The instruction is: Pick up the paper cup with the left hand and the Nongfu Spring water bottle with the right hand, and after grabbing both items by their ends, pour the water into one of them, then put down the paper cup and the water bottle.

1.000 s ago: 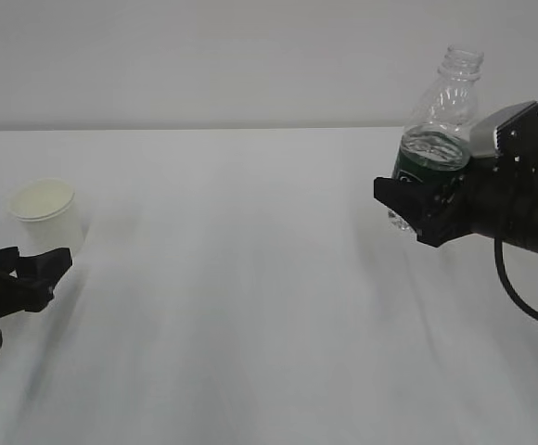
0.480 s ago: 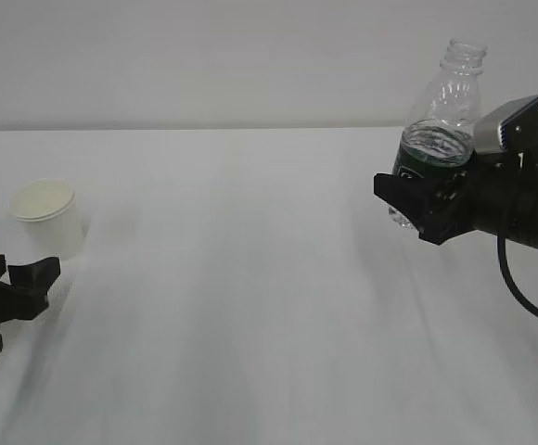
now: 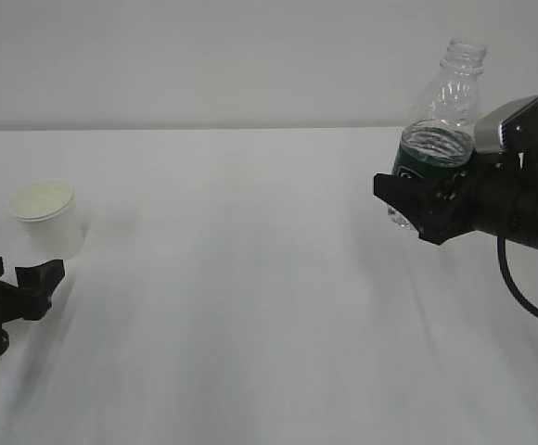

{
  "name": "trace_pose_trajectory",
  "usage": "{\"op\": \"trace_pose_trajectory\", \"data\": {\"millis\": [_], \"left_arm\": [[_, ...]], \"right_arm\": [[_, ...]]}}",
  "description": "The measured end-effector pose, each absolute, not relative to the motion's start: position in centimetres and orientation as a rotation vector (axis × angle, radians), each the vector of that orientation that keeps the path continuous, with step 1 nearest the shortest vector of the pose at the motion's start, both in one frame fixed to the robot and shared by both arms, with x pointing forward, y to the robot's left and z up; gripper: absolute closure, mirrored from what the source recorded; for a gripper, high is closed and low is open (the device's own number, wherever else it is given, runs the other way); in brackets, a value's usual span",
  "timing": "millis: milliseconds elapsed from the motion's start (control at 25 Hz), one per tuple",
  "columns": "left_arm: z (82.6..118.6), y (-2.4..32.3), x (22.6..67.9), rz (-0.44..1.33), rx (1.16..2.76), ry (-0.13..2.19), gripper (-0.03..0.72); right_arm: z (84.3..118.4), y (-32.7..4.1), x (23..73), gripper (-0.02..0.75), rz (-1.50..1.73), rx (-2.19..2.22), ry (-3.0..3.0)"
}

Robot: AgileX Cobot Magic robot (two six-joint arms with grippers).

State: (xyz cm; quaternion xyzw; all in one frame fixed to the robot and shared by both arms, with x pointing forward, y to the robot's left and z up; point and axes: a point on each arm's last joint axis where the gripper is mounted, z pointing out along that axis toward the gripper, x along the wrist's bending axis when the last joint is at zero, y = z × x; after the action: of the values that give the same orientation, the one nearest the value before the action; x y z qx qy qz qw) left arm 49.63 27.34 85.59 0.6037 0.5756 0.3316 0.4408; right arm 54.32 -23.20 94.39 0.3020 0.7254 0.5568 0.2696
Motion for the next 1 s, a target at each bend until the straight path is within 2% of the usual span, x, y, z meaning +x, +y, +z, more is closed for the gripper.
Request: {"op": "trace_pose_trajectory", "data": {"millis": [200, 1000], "left_arm": [[85.4, 27.3, 50.5, 0.846, 1.505, 1.407, 0.005], [84.2, 27.0, 54.0, 0.874, 1.478, 1.379, 0.001]], "right_arm": [[94.4, -23.1, 54.3, 0.245, 1.508, 0.807, 1.957], [94.5, -23.0, 54.1, 0.246, 1.53, 0.774, 1.968]]}}
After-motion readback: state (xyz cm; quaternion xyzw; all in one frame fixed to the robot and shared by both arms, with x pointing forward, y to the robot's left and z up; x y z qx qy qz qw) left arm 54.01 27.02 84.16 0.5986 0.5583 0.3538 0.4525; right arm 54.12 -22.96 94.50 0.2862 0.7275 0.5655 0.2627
